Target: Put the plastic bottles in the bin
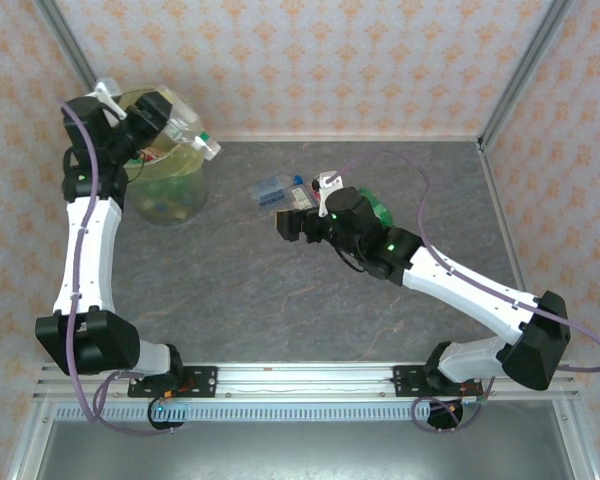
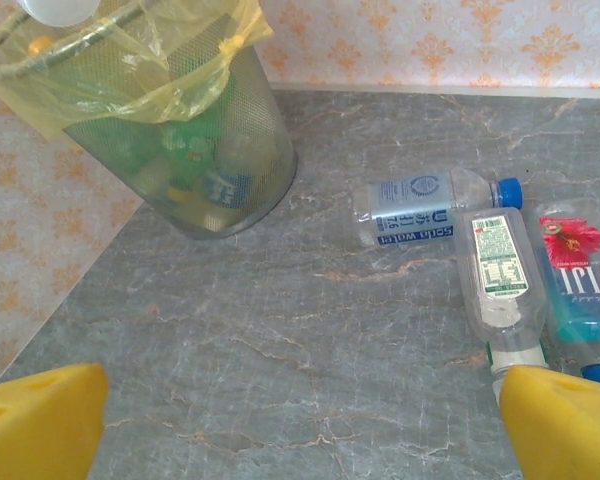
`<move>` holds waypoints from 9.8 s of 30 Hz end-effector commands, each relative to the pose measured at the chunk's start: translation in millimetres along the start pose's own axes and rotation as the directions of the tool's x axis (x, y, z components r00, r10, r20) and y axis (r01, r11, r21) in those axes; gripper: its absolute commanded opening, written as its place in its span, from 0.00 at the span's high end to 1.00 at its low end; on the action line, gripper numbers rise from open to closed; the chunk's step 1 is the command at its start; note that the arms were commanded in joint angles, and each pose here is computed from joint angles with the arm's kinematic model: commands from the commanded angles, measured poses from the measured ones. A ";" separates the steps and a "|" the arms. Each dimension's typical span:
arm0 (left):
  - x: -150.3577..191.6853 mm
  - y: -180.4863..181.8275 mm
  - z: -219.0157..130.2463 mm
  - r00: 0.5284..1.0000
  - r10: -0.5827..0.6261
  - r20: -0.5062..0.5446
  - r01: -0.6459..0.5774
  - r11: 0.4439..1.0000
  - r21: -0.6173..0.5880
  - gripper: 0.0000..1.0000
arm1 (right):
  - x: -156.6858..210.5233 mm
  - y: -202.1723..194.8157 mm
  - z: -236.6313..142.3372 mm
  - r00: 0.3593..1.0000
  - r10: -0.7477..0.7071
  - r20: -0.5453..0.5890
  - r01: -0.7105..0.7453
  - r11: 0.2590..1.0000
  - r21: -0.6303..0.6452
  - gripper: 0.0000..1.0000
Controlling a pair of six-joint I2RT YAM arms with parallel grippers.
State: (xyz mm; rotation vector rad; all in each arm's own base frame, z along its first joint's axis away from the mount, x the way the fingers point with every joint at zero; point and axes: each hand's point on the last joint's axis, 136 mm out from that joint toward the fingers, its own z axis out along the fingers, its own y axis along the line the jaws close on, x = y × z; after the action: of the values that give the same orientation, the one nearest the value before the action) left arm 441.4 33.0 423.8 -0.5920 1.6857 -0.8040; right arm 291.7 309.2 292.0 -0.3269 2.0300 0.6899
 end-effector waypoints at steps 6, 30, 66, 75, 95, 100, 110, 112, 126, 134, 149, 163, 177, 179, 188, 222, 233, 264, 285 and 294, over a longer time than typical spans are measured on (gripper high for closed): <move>-68.5 37.3 -20.8 0.964 -0.083 0.253 0.118 0.985 -0.128 0.52 | -20.4 6.7 -4.8 0.998 0.009 0.061 -0.008 1.000 -0.011 0.00; -114.0 94.7 43.6 0.877 0.366 0.312 -0.174 0.846 -0.505 0.52 | -17.0 6.9 24.2 0.999 -0.030 0.013 0.030 0.999 0.034 0.00; -84.4 45.1 77.8 0.861 0.466 0.205 -0.333 0.820 -0.466 0.01 | -3.0 -3.1 41.4 1.000 -0.013 -0.018 0.014 0.996 0.083 0.00; -53.4 16.5 55.0 0.928 0.321 0.191 -0.259 0.920 -0.293 0.01 | 14.4 -41.0 57.2 0.998 0.036 -0.047 -0.025 0.975 0.220 0.00; 59.1 -27.4 -27.4 0.950 0.308 -0.054 -0.313 0.936 -0.162 0.06 | 86.4 -138.3 137.1 0.960 0.170 -0.223 -0.079 0.927 0.366 0.24; 63.9 -33.2 -41.2 0.950 0.306 -0.061 -0.312 0.937 -0.160 0.06 | 104.4 -151.9 149.1 0.948 0.180 -0.261 -0.069 0.920 0.385 0.28; 64.0 -32.9 -54.2 0.951 0.305 -0.054 -0.310 0.935 -0.175 0.07 | 133.8 -151.3 166.2 0.923 0.177 -0.341 -0.058 0.942 0.330 0.31; 64.8 -31.6 -55.0 0.951 0.304 -0.055 -0.309 0.934 -0.177 0.07 | 136.0 -153.1 167.5 0.924 0.173 -0.342 -0.052 0.941 0.334 0.32; 64.0 -38.3 -59.8 0.954 0.296 -0.049 -0.300 0.941 -0.155 0.07 | 142.4 -157.1 173.0 0.921 0.129 -0.368 -0.001 0.945 0.328 0.63; 70.4 -42.2 -50.8 0.968 0.247 -0.048 -0.250 0.963 -0.100 0.10 | 110.8 -131.6 142.9 0.950 0.090 -0.298 -0.002 0.959 0.284 0.64; 120.3 -65.8 -12.6 0.982 0.089 -0.169 -0.072 0.992 0.106 0.16 | 16.7 -42.0 60.1 0.998 -0.058 -0.020 0.060 0.985 0.159 0.64; 197.3 -95.9 5.6 0.895 0.152 -0.419 -0.020 0.953 0.302 0.19 | -3.8 -5.2 29.4 0.992 -0.115 0.044 0.113 0.993 0.031 0.64; 226.5 -106.5 6.3 0.835 0.181 -0.520 0.032 0.927 0.375 0.22 | -6.7 16.7 19.4 0.987 -0.148 0.067 0.152 0.987 -0.055 0.64; 227.9 -108.7 5.2 0.829 0.186 -0.528 0.040 0.921 0.387 0.24 | -6.5 16.5 19.2 0.986 -0.150 0.067 0.154 0.987 -0.055 0.64; 234.8 -111.0 4.5 0.806 0.202 -0.556 0.058 0.909 0.413 0.30 | -6.1 23.2 16.1 0.987 -0.148 0.067 0.153 0.984 -0.089 0.64; -14.7 -50.4 -17.0 0.988 0.128 0.084 -0.131 0.991 0.036 0.53 | -25.1 7.3 -6.4 0.987 -0.064 0.147 0.066 0.998 -0.011 0.00; -84.8 0.1 -35.1 0.912 0.275 0.304 -0.176 0.933 -0.314 0.53 | -31.7 6.7 -5.9 0.985 -0.077 0.155 0.077 0.997 0.010 0.00; -62.1 128.3 94.9 0.963 0.259 0.073 -0.188 0.840 -0.509 0.03 | -40.6 -7.1 -3.9 0.985 -0.085 0.152 0.067 0.991 0.117 0.00; -45.6 47.3 32.4 0.957 0.278 0.078 -0.217 0.871 -0.440 0.01 | -11.3 -41.4 17.6 0.995 -0.005 0.098 -0.023 0.959 0.282 0.00; 24.2 8.7 11.7 0.956 0.293 -0.015 -0.281 0.900 -0.333 0.01 | 20.3 -74.4 53.5 0.994 0.106 0.010 -0.103 0.934 0.341 0.02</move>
State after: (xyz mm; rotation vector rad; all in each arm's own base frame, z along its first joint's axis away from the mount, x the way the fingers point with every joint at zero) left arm 458.6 26.0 403.3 -0.5799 1.8254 -0.2867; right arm 343.4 291.7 238.0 -0.1116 2.0953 0.3868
